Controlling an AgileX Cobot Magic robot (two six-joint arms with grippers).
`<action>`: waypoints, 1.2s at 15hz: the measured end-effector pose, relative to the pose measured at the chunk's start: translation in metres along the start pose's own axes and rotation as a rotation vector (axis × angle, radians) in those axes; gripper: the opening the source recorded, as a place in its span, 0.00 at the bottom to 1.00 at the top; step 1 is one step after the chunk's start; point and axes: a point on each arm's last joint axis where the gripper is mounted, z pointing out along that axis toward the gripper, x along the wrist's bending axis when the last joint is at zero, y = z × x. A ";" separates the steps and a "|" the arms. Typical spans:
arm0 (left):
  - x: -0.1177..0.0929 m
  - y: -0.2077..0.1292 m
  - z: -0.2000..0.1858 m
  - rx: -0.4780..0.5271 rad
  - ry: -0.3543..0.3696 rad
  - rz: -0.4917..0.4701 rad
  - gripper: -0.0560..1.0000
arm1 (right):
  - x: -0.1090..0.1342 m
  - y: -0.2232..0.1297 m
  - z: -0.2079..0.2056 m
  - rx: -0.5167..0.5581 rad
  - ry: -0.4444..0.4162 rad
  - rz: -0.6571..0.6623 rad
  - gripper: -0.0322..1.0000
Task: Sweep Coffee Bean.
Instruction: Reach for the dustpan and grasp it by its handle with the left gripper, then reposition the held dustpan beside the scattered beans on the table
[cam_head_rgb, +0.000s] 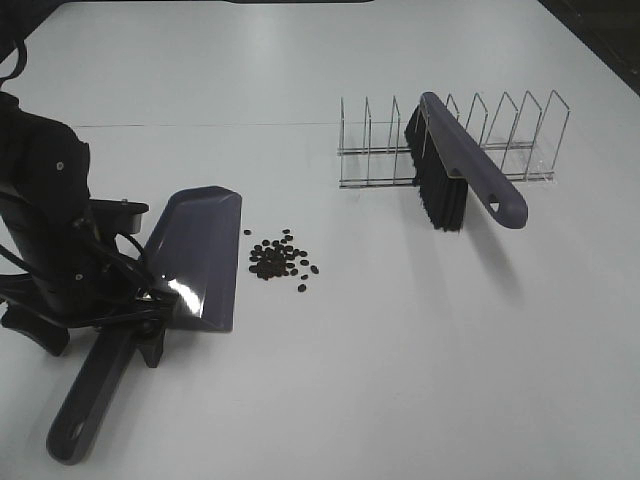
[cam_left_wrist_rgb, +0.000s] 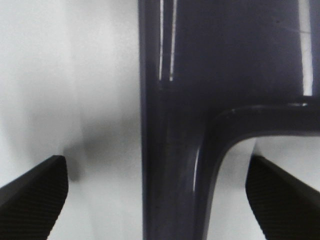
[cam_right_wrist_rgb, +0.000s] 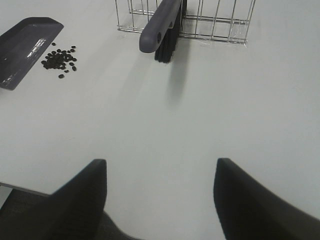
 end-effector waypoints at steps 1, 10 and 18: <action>0.000 0.001 0.000 -0.006 -0.002 -0.001 0.86 | 0.000 0.000 0.000 0.000 0.000 0.000 0.59; 0.000 0.002 0.001 -0.013 0.007 0.012 0.35 | 0.000 0.000 0.000 0.000 0.000 0.000 0.59; 0.001 0.002 0.001 -0.016 0.018 0.034 0.35 | 0.000 0.000 0.000 0.000 0.000 0.000 0.59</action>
